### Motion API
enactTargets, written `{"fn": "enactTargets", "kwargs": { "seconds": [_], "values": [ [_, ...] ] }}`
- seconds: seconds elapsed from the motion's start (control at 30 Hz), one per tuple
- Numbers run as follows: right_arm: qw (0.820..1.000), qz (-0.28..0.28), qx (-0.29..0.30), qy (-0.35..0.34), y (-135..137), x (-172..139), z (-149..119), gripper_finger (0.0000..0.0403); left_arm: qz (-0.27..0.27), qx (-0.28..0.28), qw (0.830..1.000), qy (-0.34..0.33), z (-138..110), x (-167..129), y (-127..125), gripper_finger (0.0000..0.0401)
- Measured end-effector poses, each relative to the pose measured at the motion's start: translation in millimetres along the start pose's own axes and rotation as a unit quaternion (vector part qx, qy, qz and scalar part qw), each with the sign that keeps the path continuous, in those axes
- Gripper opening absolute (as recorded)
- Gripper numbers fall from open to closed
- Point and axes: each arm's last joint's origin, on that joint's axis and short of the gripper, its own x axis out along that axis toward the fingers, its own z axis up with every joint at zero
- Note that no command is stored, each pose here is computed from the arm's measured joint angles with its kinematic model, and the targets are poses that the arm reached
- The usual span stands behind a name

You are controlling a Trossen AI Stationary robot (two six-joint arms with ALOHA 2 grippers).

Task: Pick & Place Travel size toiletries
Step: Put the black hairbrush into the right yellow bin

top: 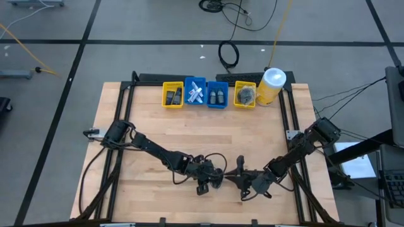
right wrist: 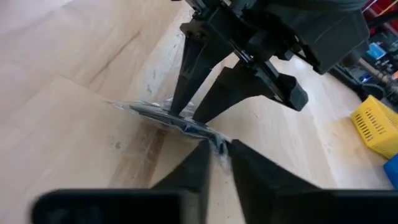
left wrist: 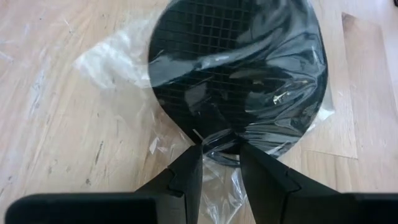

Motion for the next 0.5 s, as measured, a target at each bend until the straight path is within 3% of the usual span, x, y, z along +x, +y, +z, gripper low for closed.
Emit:
{"fn": "enactTargets", "kwargs": {
  "seconds": [0.1,0.5],
  "values": [
    [1.000,0.007,0.001,-0.001,0.0,0.3,0.0,0.0009,0.000,0.000,1.000,0.000,-0.1,0.0,-0.3,0.0113],
    [1.000,0.006,0.021,-0.004,-7.3,-4.7,6.5,0.0001,-0.008,0.022,0.999,-0.030,5.9,-2.9,-3.2,0.0113]
  ]
}}
